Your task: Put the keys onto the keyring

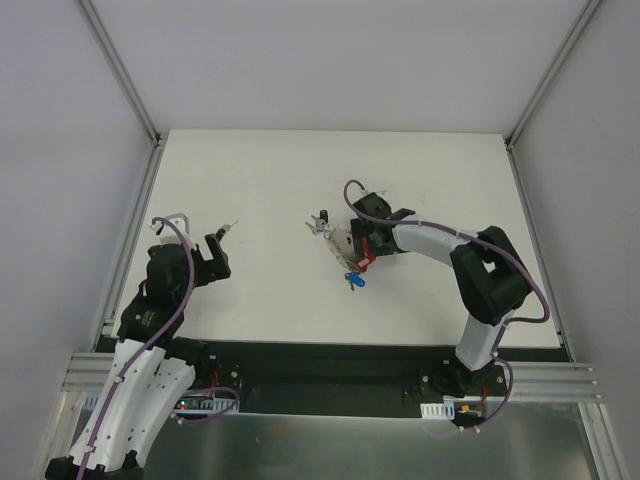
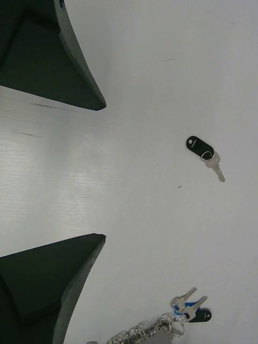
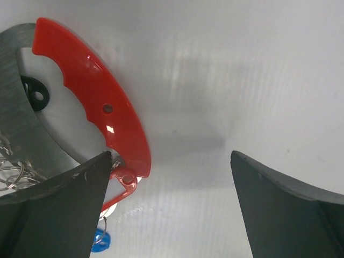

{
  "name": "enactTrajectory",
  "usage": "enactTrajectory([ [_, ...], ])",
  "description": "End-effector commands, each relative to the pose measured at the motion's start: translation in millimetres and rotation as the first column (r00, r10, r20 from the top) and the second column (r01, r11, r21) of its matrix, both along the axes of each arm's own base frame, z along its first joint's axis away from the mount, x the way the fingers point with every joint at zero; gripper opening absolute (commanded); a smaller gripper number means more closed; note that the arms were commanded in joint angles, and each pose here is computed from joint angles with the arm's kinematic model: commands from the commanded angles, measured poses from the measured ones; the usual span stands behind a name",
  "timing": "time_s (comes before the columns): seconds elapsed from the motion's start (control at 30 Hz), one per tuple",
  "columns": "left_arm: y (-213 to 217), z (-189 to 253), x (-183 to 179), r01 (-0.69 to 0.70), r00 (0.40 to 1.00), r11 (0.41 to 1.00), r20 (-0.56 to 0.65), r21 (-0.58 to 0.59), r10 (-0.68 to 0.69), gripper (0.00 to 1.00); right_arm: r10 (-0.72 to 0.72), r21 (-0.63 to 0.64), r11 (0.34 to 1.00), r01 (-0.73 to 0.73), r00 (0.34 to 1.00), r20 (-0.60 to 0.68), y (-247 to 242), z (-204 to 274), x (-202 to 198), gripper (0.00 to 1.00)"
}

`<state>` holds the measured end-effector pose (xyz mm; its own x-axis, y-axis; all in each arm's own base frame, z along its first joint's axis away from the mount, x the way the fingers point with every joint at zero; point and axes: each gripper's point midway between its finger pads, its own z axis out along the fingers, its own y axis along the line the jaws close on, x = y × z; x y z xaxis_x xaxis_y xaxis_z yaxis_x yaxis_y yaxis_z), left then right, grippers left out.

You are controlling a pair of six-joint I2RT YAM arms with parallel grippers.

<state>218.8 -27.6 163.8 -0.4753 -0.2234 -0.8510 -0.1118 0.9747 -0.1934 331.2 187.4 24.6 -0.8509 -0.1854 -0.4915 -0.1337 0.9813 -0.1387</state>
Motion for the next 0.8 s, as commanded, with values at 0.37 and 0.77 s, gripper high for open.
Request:
enactTrajectory([
  [0.37, -4.5, 1.8, 3.8, 0.017, 1.000, 1.000, 0.018, -0.003, -0.017, 0.99, -0.031, 0.070, 0.997, 0.019, 0.985, 0.171, -36.8, 63.7, -13.7, 0.96],
  [0.77, -1.7, -16.3, 10.5, -0.028, 0.997, 1.000, -0.070, 0.005, 0.028, 0.99, -0.058, 0.226, 0.966, -0.125, 0.746, 0.663, -66.6, 192.6, -29.1, 0.96],
])
